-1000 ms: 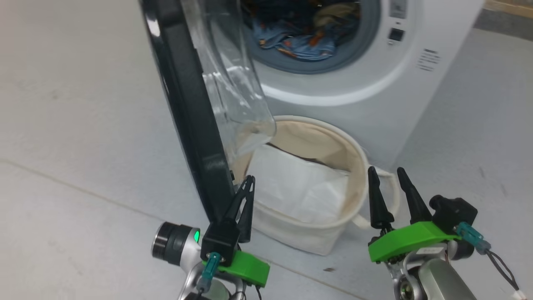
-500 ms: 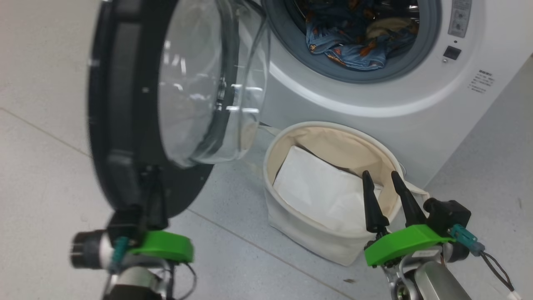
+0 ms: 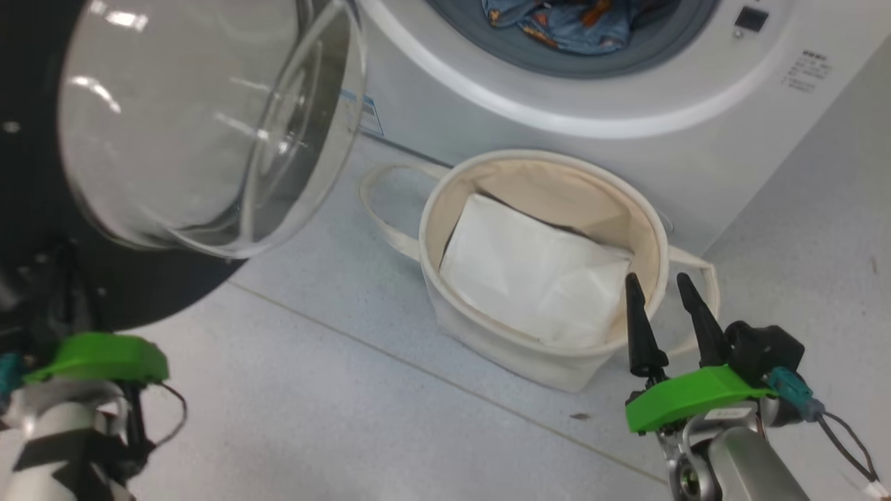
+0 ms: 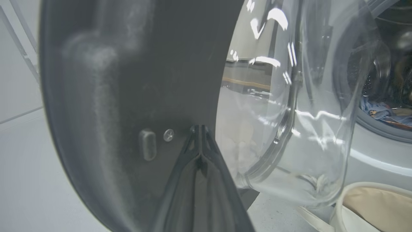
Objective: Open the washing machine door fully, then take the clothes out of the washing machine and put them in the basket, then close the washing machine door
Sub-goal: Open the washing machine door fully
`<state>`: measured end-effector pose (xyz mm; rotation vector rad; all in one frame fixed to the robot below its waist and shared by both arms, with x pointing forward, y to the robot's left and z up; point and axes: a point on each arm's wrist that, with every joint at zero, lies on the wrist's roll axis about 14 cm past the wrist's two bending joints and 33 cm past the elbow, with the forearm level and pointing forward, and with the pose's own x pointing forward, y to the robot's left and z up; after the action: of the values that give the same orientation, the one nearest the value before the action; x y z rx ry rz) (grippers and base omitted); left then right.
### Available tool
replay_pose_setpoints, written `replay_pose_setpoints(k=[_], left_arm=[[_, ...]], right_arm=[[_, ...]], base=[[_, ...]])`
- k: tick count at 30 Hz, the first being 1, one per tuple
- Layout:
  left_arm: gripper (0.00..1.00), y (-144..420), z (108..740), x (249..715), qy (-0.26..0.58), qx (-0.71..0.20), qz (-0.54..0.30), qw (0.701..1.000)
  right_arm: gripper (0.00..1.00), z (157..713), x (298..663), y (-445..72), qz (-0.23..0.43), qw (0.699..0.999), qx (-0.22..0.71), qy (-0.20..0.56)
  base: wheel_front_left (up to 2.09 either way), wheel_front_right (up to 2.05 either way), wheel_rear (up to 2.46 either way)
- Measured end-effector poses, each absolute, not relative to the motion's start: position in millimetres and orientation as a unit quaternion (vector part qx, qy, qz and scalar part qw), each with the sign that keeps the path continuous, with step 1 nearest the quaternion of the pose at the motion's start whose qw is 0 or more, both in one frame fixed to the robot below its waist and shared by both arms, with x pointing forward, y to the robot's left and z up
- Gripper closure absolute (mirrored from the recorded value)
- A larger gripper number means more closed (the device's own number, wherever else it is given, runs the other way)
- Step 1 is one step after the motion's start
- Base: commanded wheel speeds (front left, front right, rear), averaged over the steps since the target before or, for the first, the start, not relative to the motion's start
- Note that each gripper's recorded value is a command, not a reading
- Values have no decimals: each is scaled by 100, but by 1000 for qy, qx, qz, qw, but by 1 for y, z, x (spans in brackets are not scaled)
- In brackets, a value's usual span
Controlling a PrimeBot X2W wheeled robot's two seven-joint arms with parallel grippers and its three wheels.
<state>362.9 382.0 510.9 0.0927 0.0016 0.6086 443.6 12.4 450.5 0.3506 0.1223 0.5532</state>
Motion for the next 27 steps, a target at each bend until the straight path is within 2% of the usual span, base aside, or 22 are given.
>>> replay_pose_setpoints(k=[15,21,27], left_arm=[[100,440,504,380,1,32,376,926],[100,426,497,388,0,18,360,933],[100,409,518,393,-34,23,336,941]], right_arm=[[0,413,472,-17,240,955,159,78],[0,413,473,-22,237,956,153,77],[0,429,471,-20,240,957,153,61]], base=[[0,0,0],[0,0,0],[0,0,0]])
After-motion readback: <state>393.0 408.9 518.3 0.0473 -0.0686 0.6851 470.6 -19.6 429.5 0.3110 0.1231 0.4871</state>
